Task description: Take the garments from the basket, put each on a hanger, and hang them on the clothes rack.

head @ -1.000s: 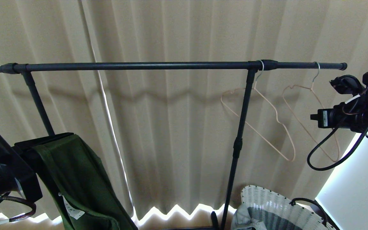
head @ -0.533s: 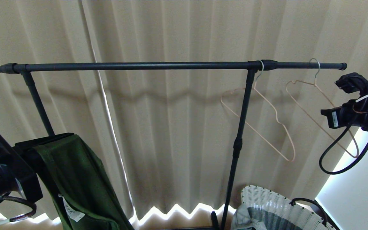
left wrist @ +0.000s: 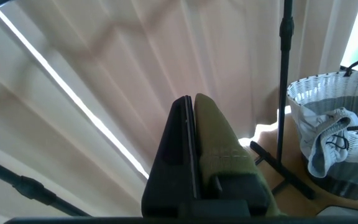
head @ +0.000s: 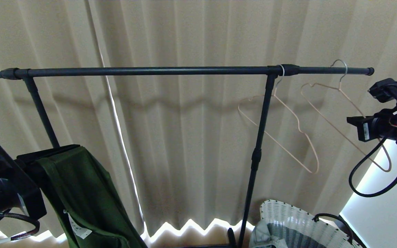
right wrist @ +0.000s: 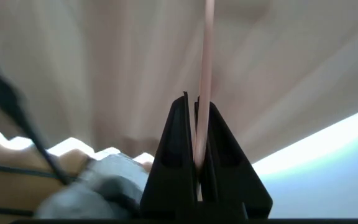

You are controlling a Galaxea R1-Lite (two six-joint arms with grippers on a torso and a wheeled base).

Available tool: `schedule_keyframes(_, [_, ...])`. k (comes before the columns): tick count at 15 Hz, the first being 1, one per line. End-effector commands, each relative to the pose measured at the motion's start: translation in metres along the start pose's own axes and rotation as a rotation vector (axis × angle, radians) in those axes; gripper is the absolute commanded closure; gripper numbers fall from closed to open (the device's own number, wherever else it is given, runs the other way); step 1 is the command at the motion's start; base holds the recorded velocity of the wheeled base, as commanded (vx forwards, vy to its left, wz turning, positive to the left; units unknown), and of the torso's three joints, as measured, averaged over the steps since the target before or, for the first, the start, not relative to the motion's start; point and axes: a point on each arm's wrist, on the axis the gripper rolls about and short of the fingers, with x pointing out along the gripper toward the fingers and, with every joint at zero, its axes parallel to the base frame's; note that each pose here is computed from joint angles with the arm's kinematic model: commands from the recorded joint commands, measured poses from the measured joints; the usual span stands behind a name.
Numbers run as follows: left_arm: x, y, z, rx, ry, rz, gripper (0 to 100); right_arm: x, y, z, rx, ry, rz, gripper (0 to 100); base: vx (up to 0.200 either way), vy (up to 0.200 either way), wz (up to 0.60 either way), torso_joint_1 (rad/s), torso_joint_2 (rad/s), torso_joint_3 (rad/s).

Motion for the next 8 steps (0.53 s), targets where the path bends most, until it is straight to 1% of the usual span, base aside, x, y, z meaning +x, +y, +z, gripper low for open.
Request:
schedule_keyframes(1, [0.0, 0.0, 0.0, 0.014, 0.002, 0.002, 100, -0.02, 0.002, 0.008, 0.031, -0.046, 0.012, 100, 0.0, 0.0, 0.0, 0.0, 0.0, 0.0])
schedule_keyframes(3, [0.0, 0.0, -0.001, 0.031, 0.002, 0.002, 100, -0.026, 0.005, 0.007, 0.056, -0.054, 0.033, 100, 0.0, 0.0, 0.0, 0.0, 0.0, 0.0])
schedule_keyframes(5, [0.0, 0.0, -0.001, 0.045, 0.005, 0.004, 100, -0.035, 0.008, 0.005, 0.069, -0.059, 0.055, 100, -0.2, 0.0, 0.0, 0.005, 0.0, 0.007])
schedule_keyframes(6, [0.0, 0.0, -0.001, 0.046, 0.003, 0.004, 100, -0.041, 0.011, 0.0, 0.071, -0.055, 0.068, 100, -0.2, 0.0, 0.0, 0.017, 0.0, 0.007])
schedule_keyframes(8, [0.0, 0.0, -0.001, 0.046, 0.004, 0.006, 100, -0.047, 0.013, -0.002, 0.072, -0.056, 0.077, 100, -0.2, 0.0, 0.0, 0.003, 0.0, 0.002])
